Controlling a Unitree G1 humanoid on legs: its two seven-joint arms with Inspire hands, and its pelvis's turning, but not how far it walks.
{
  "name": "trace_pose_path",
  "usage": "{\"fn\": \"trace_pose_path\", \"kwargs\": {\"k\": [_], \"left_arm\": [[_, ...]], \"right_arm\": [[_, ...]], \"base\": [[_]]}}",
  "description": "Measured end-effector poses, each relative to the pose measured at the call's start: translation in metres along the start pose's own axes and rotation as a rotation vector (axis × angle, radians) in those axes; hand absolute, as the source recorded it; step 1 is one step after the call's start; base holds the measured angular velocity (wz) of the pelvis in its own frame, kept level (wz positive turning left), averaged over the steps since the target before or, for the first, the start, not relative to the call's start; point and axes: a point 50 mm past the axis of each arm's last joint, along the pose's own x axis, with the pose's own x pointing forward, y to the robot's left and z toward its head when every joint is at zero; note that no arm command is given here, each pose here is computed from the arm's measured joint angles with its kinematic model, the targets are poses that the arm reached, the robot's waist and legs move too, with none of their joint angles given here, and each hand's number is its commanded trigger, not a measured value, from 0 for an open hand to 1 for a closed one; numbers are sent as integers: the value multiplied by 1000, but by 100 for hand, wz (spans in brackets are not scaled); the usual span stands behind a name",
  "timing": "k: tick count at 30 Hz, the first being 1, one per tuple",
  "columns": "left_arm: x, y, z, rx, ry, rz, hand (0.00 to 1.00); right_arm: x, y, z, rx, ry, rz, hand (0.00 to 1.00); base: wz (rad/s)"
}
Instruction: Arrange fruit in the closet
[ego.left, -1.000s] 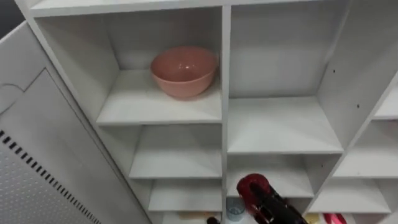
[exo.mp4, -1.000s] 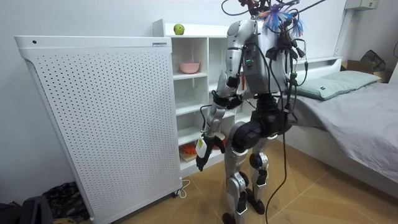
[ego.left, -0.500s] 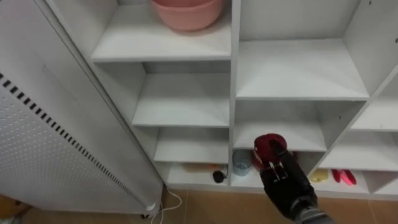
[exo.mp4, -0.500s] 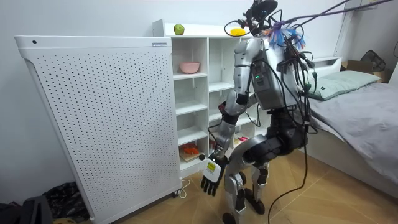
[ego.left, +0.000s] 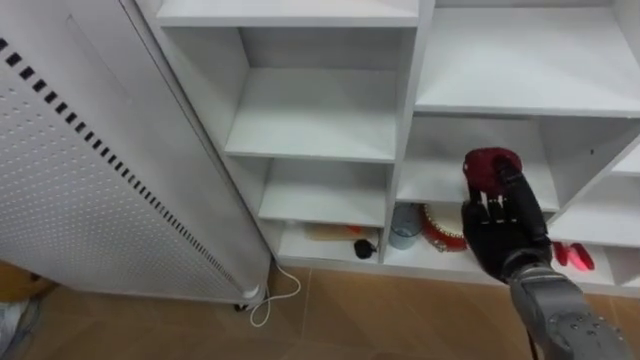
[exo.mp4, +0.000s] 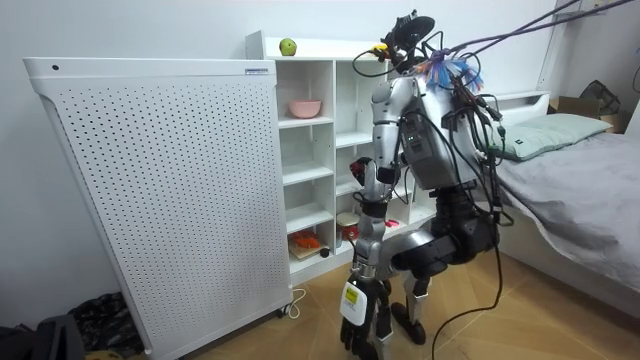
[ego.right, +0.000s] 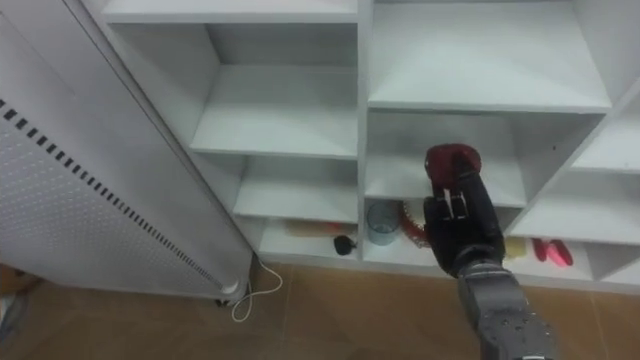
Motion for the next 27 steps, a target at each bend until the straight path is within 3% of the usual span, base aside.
{"fn": "trace_pose_path", "kwargs": {"k": [2,3,4,5,11,16,27], "left_arm": [[0,-1,-2,2,4,-2,0],[0,-2,-2,2,5,-3,0],[0,-2,-2,2,7,-2,0],[0,-2,-2,2,8,-2,0],[0,0,0,63,-10,19,0],[0,2,-1,101,-13,47,0],[0,2,-21,103,33,45,0]], "right_arm": [[0,1,4,-15,-10,-3,100],[0,2,8,-20,-20,-6,80],[0,3,11,-18,-30,-14,13],[0,3,12,-17,-37,-19,0],[1,18,27,-25,-85,-34,0],[3,50,35,-9,-125,11,0],[3,44,38,15,-143,-95,0]], "base": [[3],[0],[4],[6],[-2],[4],[-1]]}}
